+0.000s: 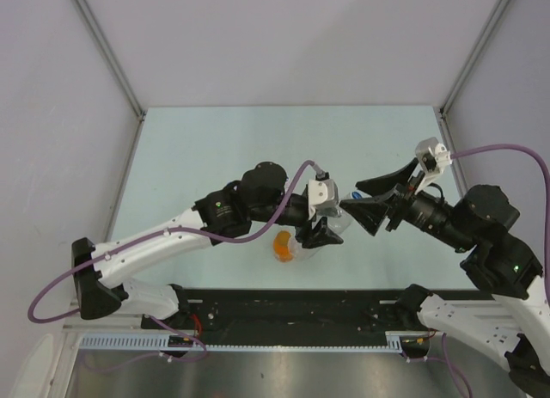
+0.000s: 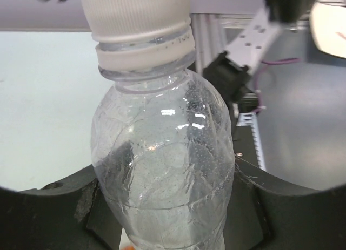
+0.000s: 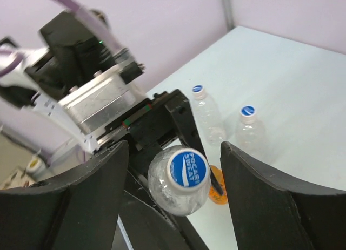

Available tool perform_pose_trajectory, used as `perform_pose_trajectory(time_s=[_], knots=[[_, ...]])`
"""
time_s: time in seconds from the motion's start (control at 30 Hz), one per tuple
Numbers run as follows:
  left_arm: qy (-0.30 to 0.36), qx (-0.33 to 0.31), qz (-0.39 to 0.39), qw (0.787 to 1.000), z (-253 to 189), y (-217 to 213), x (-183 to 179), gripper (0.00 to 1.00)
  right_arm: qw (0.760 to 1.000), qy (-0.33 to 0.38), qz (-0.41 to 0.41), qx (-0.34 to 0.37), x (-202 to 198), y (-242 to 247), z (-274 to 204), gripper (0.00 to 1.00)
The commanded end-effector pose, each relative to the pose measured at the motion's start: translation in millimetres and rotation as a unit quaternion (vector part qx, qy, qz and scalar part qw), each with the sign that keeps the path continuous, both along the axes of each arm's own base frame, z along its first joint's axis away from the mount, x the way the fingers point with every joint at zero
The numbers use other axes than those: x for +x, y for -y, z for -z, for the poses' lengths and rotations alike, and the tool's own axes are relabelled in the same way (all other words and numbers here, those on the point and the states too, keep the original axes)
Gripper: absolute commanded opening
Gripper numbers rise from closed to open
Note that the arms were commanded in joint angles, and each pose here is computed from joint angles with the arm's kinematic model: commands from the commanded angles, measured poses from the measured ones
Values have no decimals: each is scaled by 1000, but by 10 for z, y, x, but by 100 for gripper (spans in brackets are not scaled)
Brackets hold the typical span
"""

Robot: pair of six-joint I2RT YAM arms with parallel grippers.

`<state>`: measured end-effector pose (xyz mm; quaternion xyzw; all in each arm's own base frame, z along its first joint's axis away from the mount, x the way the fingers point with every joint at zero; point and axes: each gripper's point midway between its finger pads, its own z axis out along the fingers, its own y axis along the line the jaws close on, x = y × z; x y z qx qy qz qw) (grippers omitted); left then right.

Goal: Unscrew the bottle caps

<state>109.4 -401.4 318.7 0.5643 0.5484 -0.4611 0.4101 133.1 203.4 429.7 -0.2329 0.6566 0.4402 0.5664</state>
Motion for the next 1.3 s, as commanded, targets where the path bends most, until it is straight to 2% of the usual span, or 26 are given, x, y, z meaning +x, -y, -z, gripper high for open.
perform_pose_trajectory(time_s=[0.0, 0.3, 0.7, 0.97, 1.27], knots=[[57, -20, -120, 991, -186, -72, 448, 0, 993, -32, 105, 48, 228, 242, -143, 73], [84, -21, -227, 970, -226, -190, 767, 0, 980, -117, 153, 50, 452, 180, 106, 73], [97, -17, -222, 970, -216, -187, 700, 0, 973, -115, 186, 75, 597, 204, 28, 71], [99, -10, -217, 971, -172, -174, 682, 0, 975, -114, 173, 78, 617, 124, 0, 68], [97, -8, -210, 973, -148, -148, 657, 0, 977, -111, 165, 80, 621, 83, -15, 54]])
